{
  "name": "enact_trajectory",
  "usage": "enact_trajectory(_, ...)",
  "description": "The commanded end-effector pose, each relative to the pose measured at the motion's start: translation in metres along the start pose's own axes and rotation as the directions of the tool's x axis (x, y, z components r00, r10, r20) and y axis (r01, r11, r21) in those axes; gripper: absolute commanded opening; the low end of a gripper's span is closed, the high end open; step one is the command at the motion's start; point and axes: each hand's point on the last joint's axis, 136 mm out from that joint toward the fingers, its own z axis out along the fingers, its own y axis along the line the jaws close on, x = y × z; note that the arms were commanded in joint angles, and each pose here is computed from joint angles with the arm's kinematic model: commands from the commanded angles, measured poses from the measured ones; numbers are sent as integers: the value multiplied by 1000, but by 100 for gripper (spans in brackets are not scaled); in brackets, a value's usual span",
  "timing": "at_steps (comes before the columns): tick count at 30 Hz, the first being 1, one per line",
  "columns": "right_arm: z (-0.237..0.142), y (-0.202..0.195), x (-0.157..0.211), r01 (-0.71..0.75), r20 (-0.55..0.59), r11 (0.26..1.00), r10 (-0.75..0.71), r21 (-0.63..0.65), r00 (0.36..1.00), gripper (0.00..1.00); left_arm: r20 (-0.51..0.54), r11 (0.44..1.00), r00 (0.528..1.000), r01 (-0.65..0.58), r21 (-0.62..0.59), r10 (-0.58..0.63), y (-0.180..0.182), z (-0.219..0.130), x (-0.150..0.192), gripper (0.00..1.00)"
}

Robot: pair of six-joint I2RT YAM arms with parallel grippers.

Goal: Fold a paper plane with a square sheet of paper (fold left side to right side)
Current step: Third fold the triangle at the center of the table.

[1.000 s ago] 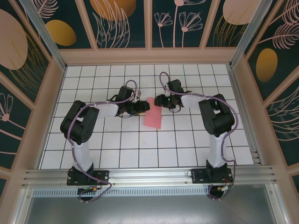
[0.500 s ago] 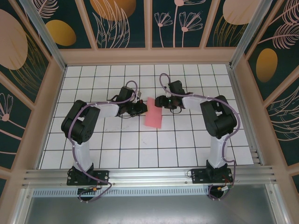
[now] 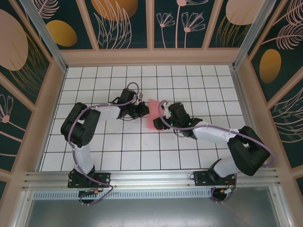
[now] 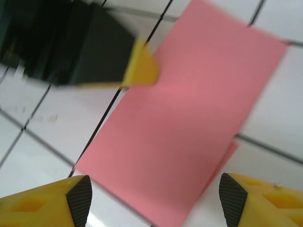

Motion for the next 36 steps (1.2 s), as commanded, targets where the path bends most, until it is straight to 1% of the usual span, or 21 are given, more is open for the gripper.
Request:
enact_trajectory(1, -2, 8, 3, 122, 59, 987, -128, 105, 990, 75, 8, 1000, 1000, -9, 2, 9, -7, -6, 0, 5)
enact_trajectory(4, 4, 27, 11, 219, 43, 967, -226, 131, 973, 76, 8, 1000, 1000, -10, -1, 10, -7, -6, 0, 5)
enact_trajectory(6, 12, 34, 16, 281, 13, 947, -286, 156, 958, 77, 5, 1000, 1000, -10, -1, 10, -7, -6, 1, 5)
enact_trajectory(8, 21, 38, 19, 346, -23, 918, -348, 196, 937, 78, 5, 1000, 1000, -9, -1, 9, -7, -6, 1, 5)
enact_trajectory(12, 39, 48, 25, 455, -79, 860, -449, 230, 890, 81, 3, 1000, 1000, -11, 3, 11, -8, -6, 1, 5)
enact_trajectory(15, 47, 49, 22, 494, -98, 830, -486, 259, 868, 81, 3, 1000, 1000, -15, 4, 15, -10, -5, 0, 5)
enact_trajectory(19, 52, 48, 16, 505, -95, 814, -501, 287, 860, 80, 0, 1000, 1000, -15, 2, 15, -9, -6, 1, 5)
enact_trajectory(24, 50, 48, 9, 501, -80, 813, -501, 298, 862, 65, -2, 1000, 1000, -21, -6, 21, -8, -5, 1, 5)
enact_trajectory(30, 40, 48, 8, 479, -60, 841, -480, 252, 875, 34, -6, 1000, 1000, -24, -19, 24, -5, -4, 1, 5)
enact_trajectory(31, 38, 47, 8, 475, -56, 846, -476, 243, 878, 30, -6, 1000, 1000, -23, -20, 23, -4, -4, 1, 5)
enact_trajectory(35, 33, 46, 6, 451, -42, 872, -452, 188, 891, 3, -9, 999, 1000, -28, -22, 28, -5, -4, 1, 5)
enact_trajectory(36, 32, 46, 6, 445, -41, 879, -444, 172, 895, 0, -11, 999, 999, -30, -20, 30, -5, -4, 2, 5)
